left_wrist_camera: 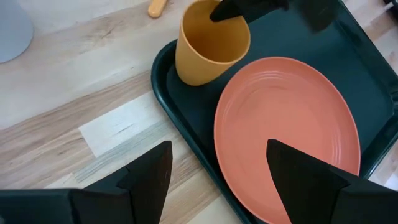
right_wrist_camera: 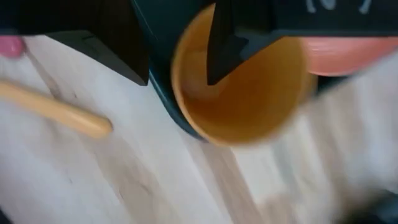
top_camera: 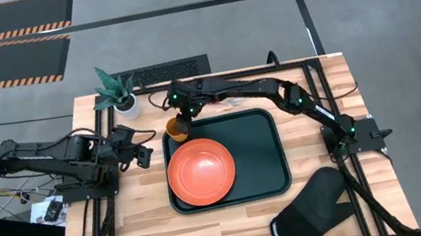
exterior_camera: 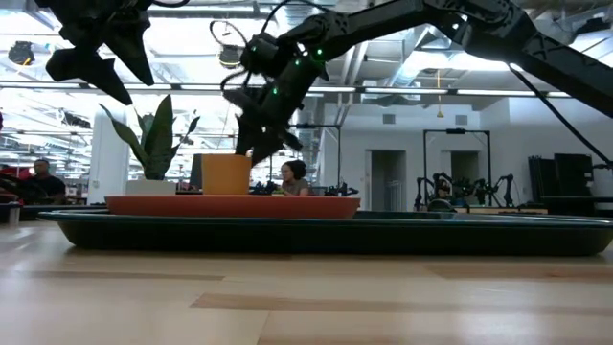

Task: Pick and place plate/cup/fork/spoon on tray
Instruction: Put the yellow cup on the black tray to the top of the orange plate, then put the pink fork on the black tray to the right of the orange plate

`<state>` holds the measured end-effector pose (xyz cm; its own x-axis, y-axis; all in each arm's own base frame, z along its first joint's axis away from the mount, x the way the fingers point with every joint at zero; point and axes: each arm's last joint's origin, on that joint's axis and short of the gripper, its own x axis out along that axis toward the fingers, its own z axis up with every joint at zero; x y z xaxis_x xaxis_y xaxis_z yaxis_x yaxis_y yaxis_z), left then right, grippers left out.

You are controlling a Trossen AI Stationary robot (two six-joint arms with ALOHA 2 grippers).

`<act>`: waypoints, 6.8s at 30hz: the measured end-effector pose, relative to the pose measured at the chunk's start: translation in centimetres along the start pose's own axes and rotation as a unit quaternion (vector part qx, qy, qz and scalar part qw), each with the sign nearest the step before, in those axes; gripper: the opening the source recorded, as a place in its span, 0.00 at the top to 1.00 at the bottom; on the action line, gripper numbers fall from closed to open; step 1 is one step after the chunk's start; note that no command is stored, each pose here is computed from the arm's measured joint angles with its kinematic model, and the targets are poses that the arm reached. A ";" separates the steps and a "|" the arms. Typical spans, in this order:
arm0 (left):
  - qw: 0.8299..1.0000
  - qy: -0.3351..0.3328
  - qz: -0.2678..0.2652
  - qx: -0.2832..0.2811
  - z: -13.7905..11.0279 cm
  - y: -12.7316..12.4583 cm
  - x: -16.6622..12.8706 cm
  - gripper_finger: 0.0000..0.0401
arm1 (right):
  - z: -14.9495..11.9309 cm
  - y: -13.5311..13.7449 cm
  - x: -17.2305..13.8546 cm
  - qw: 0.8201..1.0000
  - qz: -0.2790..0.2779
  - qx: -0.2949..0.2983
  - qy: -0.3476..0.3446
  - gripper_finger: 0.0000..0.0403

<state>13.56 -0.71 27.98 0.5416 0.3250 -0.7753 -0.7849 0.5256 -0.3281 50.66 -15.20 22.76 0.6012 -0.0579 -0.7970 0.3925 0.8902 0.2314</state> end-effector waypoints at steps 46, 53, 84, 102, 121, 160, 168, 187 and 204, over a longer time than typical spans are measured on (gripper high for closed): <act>0.999 -0.042 0.021 0.000 0.3 0.1 0.0 0.38 | -15.3 -16.5 -9.9 0.925 -0.111 0.364 0.003 0.53; 0.999 -0.043 0.021 -0.009 0.3 0.1 0.0 0.38 | -15.8 -16.2 -8.3 0.922 -0.120 0.367 -0.011 0.53; 0.998 -0.053 0.026 -0.010 0.3 0.1 0.0 0.38 | -16.2 -17.0 -7.7 0.919 -0.107 0.380 0.000 0.99; 0.998 -0.058 0.029 -0.004 0.3 0.2 0.0 0.38 | -16.5 -11.4 -20.7 0.996 -0.005 0.016 0.089 1.00; 0.998 -0.057 0.030 -0.006 0.3 0.1 0.1 0.38 | -15.2 0.3 -18.0 0.875 0.118 -0.386 0.266 1.00; 0.998 -0.052 0.034 0.009 0.3 0.0 0.3 0.38 | -14.9 0.9 -5.1 0.777 0.095 -0.423 0.457 0.84; 0.998 -0.052 0.034 0.009 0.3 0.0 0.3 0.38 | -14.8 0.9 -5.0 0.787 0.086 -0.408 0.455 0.65; 0.997 -0.061 0.038 0.014 0.3 0.0 0.3 0.38 | -13.9 -2.1 -12.5 0.958 0.078 -0.068 0.267 0.61; 0.997 -0.068 0.041 0.012 0.4 0.0 0.3 0.38 | -19.8 -6.8 -10.2 0.973 0.056 0.064 0.215 0.52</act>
<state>13.82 -0.33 27.99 0.5125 0.4705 -0.7184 -0.8220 0.5107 -0.2519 28.09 -11.70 18.27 0.3097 0.2556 -0.9158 0.4407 0.8149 0.3765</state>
